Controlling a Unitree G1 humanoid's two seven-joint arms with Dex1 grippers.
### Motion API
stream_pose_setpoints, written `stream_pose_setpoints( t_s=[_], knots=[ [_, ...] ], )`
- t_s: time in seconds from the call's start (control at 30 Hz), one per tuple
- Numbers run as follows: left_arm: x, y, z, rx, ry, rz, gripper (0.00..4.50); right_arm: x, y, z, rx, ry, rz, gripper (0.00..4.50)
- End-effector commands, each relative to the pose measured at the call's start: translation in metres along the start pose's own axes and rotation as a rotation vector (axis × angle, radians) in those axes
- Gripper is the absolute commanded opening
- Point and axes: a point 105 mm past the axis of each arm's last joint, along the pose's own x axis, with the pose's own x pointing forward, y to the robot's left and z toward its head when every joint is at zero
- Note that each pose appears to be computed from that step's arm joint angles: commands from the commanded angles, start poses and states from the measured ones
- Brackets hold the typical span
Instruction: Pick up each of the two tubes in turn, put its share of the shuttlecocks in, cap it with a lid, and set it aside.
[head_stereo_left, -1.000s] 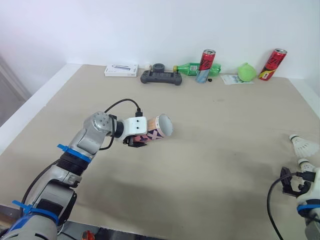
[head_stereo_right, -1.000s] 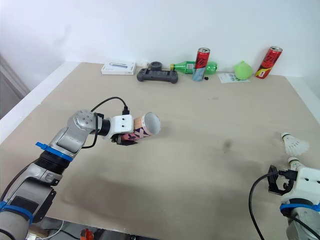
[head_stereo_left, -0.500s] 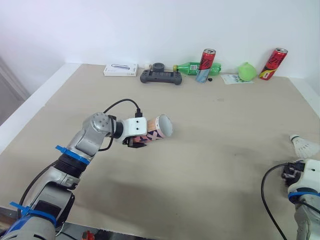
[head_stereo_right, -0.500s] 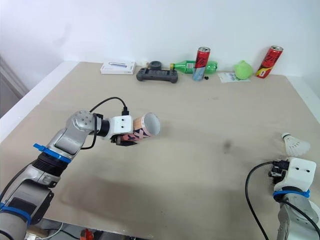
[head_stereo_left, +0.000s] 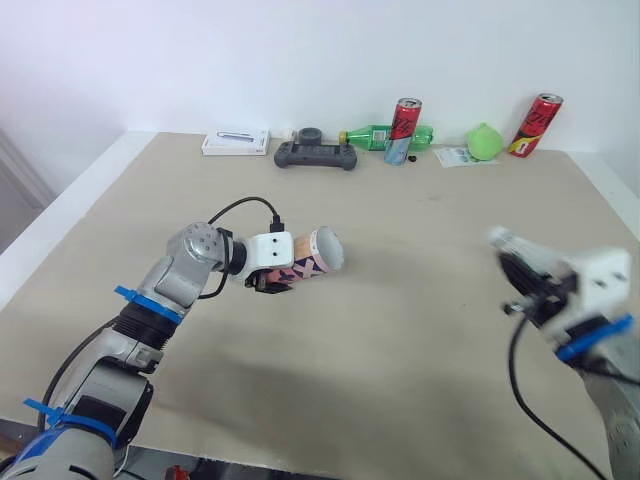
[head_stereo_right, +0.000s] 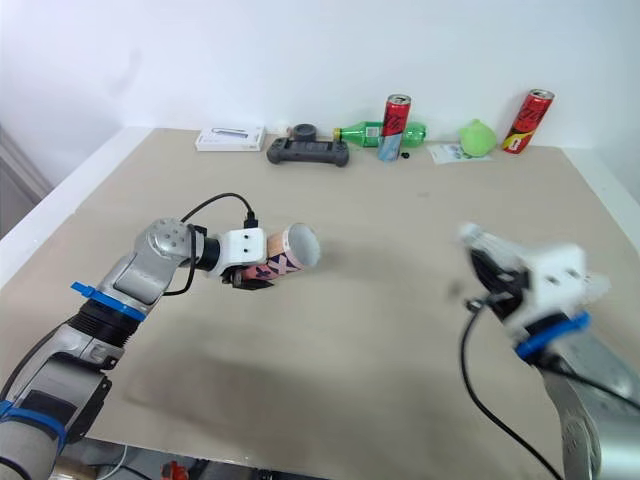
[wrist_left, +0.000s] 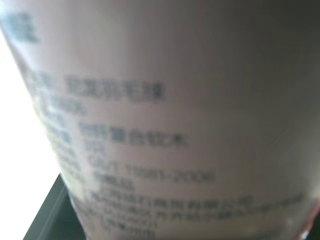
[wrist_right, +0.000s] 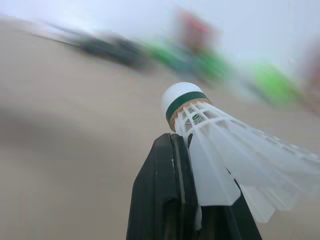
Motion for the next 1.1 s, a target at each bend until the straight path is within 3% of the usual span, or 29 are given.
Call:
stream_pose_setpoints(
  t_s=[0.03, 0.23, 0.43, 0.53, 0.73, 0.8, 0.97, 1.1],
  knots=[
    [0.009, -0.008, -0.002, -0.021, -0.004, -0.044, 3.05, 0.024, 0.041, 0.027, -0.087, -0.029, 0.264, 0.04],
    [0.007, -0.008, -0.004, -0.025, 0.0, -0.034, 3.05, 0.055, 0.091, 0.03, -0.28, 0.002, 0.588, 0.04],
    [0.005, -0.012, -0.004, -0.031, 0.001, -0.03, 3.05, 0.071, 0.102, 0.019, -0.39, 0.031, 0.66, 0.04],
    [0.004, -0.014, -0.005, -0.038, 0.002, -0.028, 3.05, 0.074, 0.103, 0.026, -0.37, 0.002, 0.667, 1.0],
    [0.004, -0.017, -0.007, -0.04, 0.009, -0.031, 3.05, 0.065, 0.098, 0.042, -0.251, -0.044, 0.639, 3.72],
    [0.004, -0.016, -0.006, -0.04, 0.007, -0.03, 3.05, 0.057, 0.083, 0.046, -0.151, -0.05, 0.561, 4.49],
    [0.007, -0.018, -0.008, -0.041, 0.01, -0.033, 3.05, 0.033, 0.017, 0.021, 0.075, -0.017, 0.17, 4.49],
    [0.011, -0.019, -0.006, -0.04, 0.0, -0.045, 3.05, 0.003, -0.05, -0.006, 0.05, 0.034, -0.261, 4.49]
  ],
)
